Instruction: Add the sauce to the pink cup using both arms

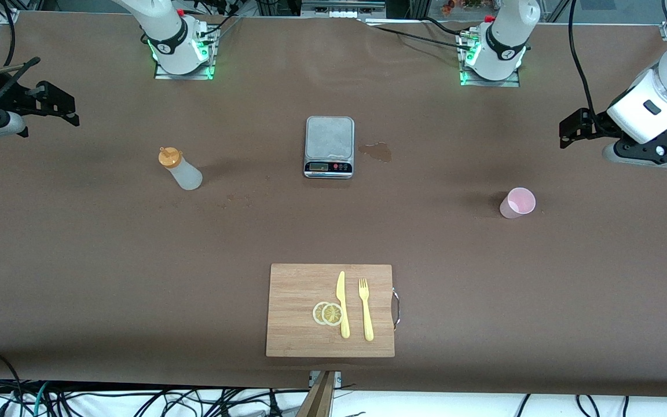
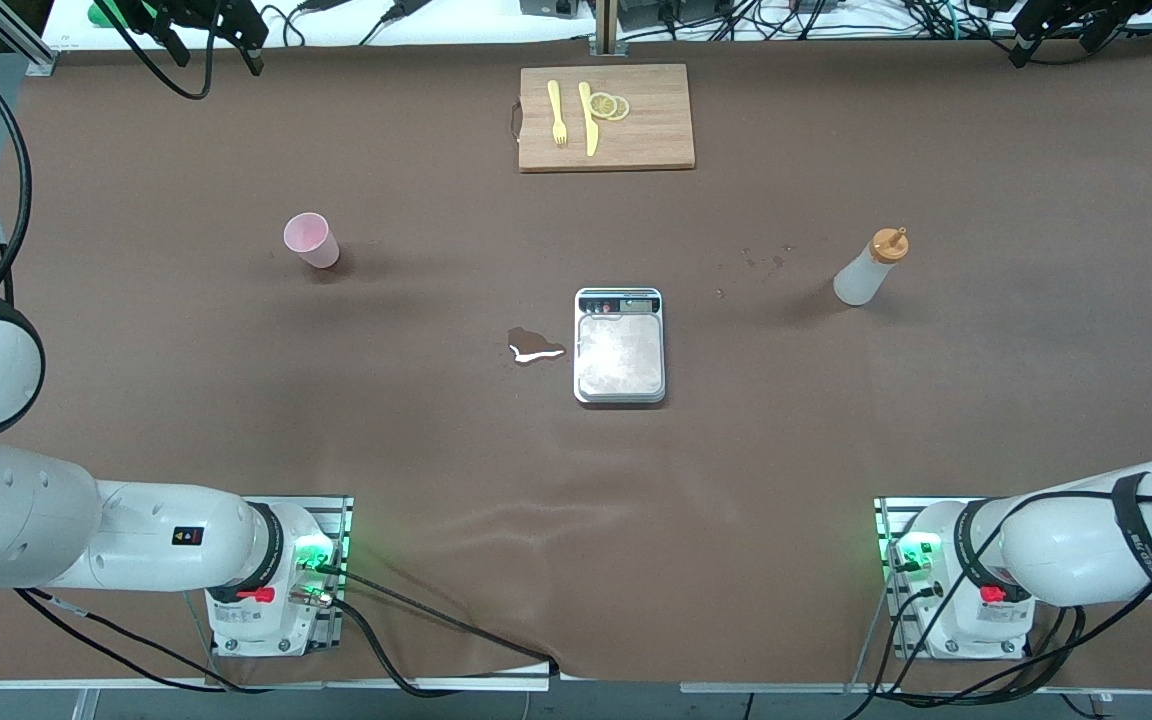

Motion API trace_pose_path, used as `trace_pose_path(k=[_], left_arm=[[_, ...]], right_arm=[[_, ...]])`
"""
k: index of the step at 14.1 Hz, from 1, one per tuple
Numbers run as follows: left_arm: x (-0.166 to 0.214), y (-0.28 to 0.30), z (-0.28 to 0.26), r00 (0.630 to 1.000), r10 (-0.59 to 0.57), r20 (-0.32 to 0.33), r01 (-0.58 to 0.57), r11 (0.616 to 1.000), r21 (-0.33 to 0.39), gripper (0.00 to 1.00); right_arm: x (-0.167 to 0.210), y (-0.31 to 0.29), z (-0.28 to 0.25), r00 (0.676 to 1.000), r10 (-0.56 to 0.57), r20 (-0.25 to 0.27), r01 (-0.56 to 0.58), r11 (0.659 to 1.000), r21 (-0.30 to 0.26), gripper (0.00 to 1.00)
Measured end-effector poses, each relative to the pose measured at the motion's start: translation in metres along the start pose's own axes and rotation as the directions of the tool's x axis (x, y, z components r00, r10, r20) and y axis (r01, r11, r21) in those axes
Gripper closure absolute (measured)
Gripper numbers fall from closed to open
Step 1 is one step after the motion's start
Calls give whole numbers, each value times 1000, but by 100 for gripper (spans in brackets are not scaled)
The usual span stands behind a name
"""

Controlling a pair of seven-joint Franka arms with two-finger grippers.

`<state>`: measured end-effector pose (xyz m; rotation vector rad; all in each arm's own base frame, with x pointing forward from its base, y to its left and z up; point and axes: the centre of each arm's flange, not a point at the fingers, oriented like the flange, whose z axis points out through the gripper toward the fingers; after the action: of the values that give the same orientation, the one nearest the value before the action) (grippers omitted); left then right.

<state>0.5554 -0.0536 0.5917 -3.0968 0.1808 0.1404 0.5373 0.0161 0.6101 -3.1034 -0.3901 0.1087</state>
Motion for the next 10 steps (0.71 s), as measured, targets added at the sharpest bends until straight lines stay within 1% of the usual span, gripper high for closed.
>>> trace_pose_path(k=[10], left_arm=[[0,1,1,1000,1,8,-1,1000,0,0]], right_arm=[[0,0,0,1000,0,0,0,1000,0,0]])
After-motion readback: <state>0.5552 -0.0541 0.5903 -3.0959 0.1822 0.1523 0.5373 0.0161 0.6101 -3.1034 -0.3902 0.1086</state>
